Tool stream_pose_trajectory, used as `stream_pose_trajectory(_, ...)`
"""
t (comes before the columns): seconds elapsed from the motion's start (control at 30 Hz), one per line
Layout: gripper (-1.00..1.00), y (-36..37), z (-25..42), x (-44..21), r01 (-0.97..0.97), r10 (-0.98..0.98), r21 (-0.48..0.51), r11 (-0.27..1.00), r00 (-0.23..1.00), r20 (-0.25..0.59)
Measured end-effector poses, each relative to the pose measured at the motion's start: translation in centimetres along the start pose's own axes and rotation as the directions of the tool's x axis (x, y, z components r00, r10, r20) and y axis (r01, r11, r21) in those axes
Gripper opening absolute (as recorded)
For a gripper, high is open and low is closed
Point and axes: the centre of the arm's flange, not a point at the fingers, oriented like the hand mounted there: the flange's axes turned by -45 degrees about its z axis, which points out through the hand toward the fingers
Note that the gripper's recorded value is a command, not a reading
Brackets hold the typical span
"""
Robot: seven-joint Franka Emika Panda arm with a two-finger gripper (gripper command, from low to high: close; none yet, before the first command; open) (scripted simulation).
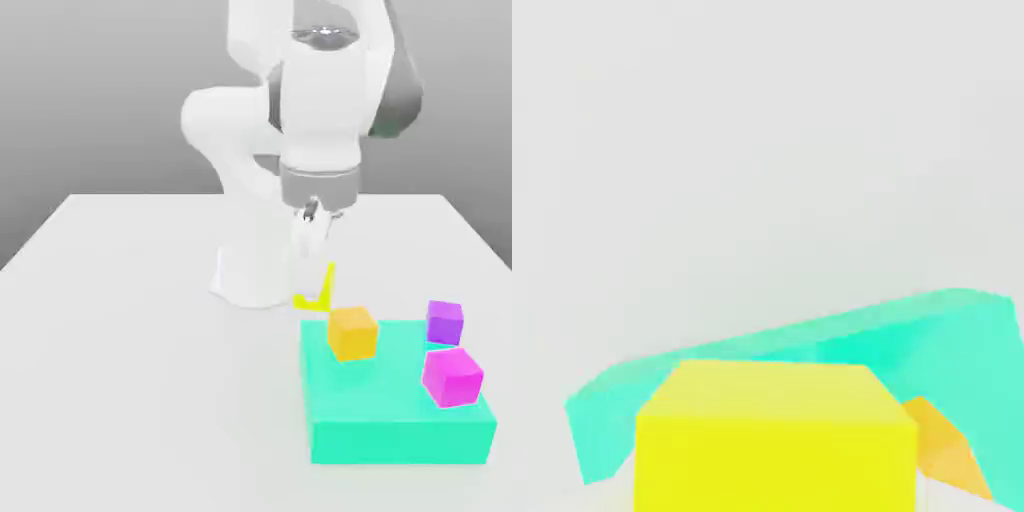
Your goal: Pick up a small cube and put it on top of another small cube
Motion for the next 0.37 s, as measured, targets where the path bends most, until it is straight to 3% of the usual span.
stream_pose_trajectory(0.23,-1.00,1.7,5.4,-1.4,-0.004,0.004,0.001,1.000,1.000,-0.005)
stream_pose_trajectory(0.27,1.00,1.8,6.0,-1.4,-0.004,0.004,0.000,1.000,1.000,-0.005)
stream_pose_trajectory(0.37,1.00,1.8,6.0,-1.4,-0.004,0.004,0.000,1.000,1.000,-0.005)
